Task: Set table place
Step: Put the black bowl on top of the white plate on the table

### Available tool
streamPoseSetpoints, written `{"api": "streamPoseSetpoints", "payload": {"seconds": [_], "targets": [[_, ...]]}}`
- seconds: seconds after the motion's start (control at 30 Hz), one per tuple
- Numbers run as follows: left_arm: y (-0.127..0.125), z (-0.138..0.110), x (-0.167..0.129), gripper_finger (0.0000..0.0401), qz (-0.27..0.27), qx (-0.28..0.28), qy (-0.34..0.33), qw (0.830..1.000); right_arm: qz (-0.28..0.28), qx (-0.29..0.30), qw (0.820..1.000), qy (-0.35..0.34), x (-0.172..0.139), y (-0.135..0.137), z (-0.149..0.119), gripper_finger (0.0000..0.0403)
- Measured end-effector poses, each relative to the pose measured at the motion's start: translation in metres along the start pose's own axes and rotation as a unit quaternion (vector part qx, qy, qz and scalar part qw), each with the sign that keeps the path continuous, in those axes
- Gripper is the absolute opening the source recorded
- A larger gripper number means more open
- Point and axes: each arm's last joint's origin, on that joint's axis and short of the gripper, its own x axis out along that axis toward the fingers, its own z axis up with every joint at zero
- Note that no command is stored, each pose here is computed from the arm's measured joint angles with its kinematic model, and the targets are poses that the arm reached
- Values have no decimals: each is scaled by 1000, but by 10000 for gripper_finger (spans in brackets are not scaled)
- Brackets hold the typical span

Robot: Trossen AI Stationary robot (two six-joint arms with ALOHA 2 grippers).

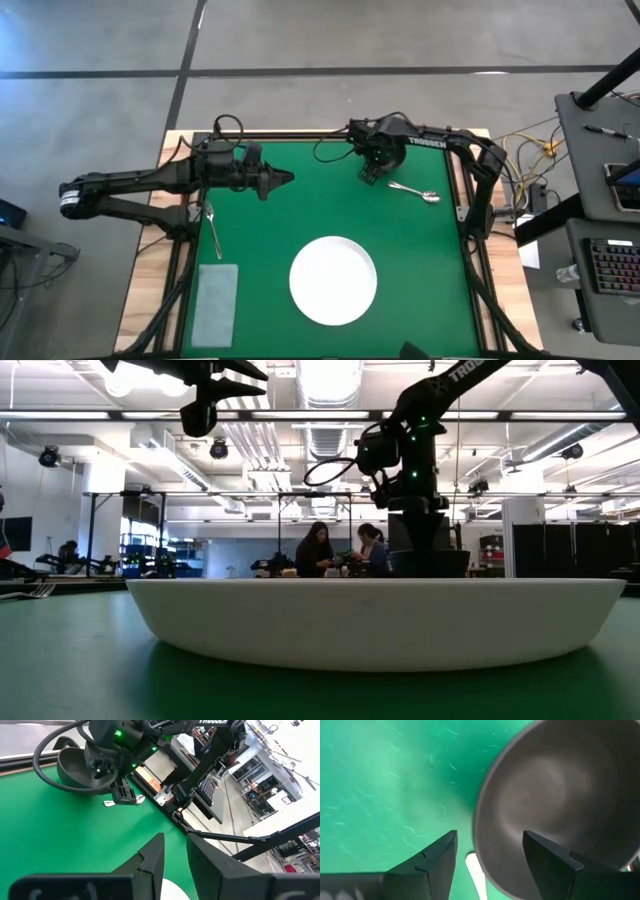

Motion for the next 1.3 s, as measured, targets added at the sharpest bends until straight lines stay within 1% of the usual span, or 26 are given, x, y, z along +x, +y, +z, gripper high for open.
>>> {"api": "streamPoseSetpoints", "payload": {"seconds": [0.13,0.23,0.3,0.4,0.67,0.9,1.1,1.2,1.3], "targets": [[0,0,0,69,0,0,0,1000,4,5,1000,3,2,-11,0,219],[0,0,0,69,0,0,0,1000,34,21,999,5,4,-18,0,219],[0,0,0,69,0,0,0,1000,48,29,998,6,4,-18,0,219],[0,0,0,69,0,0,0,1000,52,27,998,6,3,-14,0,219],[1,-1,0,69,2,0,2,1000,51,2,999,15,8,4,-5,219],[3,-3,4,69,7,0,8,1000,34,-4,999,27,26,4,-13,219],[5,-5,9,69,14,-1,15,1000,28,-3,999,40,33,5,-18,218],[6,-6,11,69,16,-1,19,1000,28,-6,999,41,34,7,-19,200],[7,-7,13,69,14,-1,22,1000,20,-19,999,40,33,9,-19,161]]}}
